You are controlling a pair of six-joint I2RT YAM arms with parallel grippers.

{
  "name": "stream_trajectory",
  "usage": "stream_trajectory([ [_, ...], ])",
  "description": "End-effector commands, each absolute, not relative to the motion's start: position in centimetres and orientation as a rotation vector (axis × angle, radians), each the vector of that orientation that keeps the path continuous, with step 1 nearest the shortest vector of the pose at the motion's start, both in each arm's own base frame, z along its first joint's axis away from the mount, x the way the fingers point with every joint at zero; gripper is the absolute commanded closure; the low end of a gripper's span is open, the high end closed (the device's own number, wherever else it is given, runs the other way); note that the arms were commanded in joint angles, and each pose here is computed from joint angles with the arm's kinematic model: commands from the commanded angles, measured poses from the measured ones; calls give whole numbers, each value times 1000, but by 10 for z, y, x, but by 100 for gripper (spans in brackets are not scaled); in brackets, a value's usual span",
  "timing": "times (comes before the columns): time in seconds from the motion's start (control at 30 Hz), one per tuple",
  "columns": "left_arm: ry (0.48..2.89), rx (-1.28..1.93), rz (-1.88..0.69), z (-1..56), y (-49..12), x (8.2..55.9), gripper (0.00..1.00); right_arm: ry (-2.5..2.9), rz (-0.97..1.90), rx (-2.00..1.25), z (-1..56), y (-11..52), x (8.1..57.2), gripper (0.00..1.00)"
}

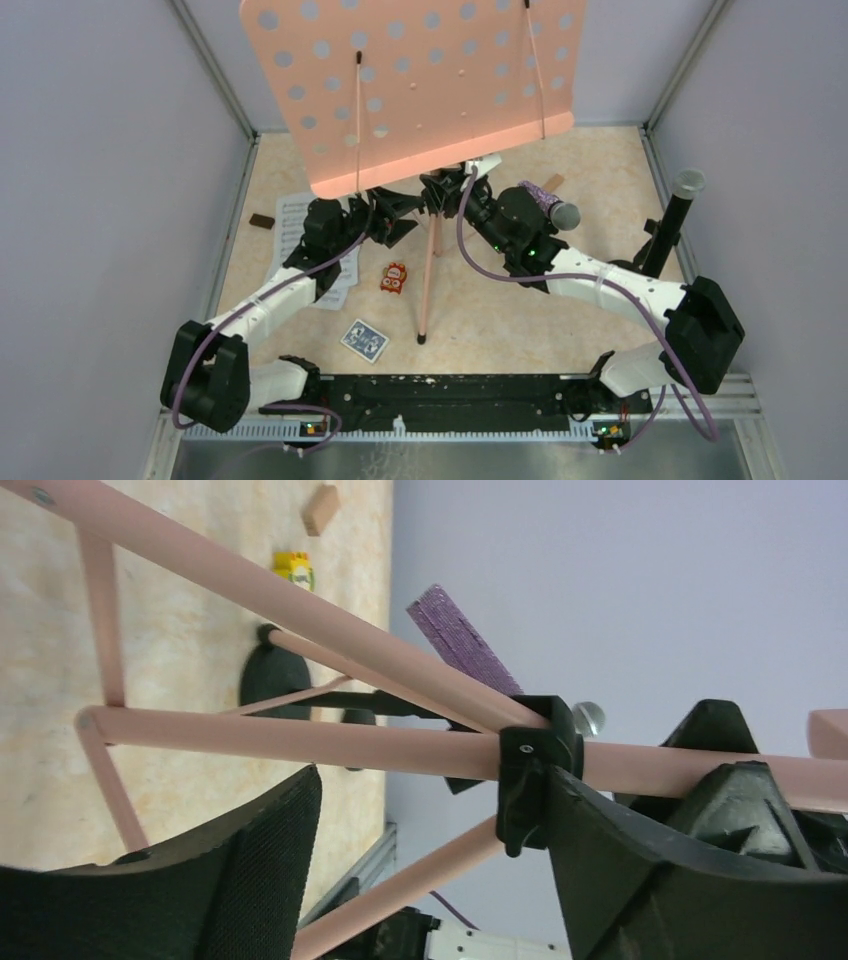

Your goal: Pack up the instrument practice props

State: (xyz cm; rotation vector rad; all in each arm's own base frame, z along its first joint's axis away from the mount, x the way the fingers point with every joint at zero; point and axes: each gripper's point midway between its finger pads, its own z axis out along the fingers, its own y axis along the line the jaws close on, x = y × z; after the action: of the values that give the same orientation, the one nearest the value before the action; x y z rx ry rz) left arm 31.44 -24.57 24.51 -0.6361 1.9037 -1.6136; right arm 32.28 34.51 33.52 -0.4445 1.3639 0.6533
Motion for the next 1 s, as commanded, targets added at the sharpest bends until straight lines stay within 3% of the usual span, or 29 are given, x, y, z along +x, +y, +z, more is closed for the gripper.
stream_trajectory([
  [0.0, 1865, -525, -1439, 258, -223, 318, 12, 1535, 831, -555, 287, 384, 284, 100],
  [0.13, 1872, -411, -1153, 258, -193, 315, 2, 1525, 853, -547, 291, 386, 283, 100],
  [0.5, 1587, -51, -775, 279, -146, 289, 1, 1521, 861, -554, 293, 390, 282, 100],
  [0.8, 1273, 561, -550, 300, -166, 269, 1, 1522, 861, -565, 294, 391, 282, 100],
  [0.97, 973, 942, -430, 301, -189, 243, 1, 1525, 851, -568, 292, 390, 282, 100],
])
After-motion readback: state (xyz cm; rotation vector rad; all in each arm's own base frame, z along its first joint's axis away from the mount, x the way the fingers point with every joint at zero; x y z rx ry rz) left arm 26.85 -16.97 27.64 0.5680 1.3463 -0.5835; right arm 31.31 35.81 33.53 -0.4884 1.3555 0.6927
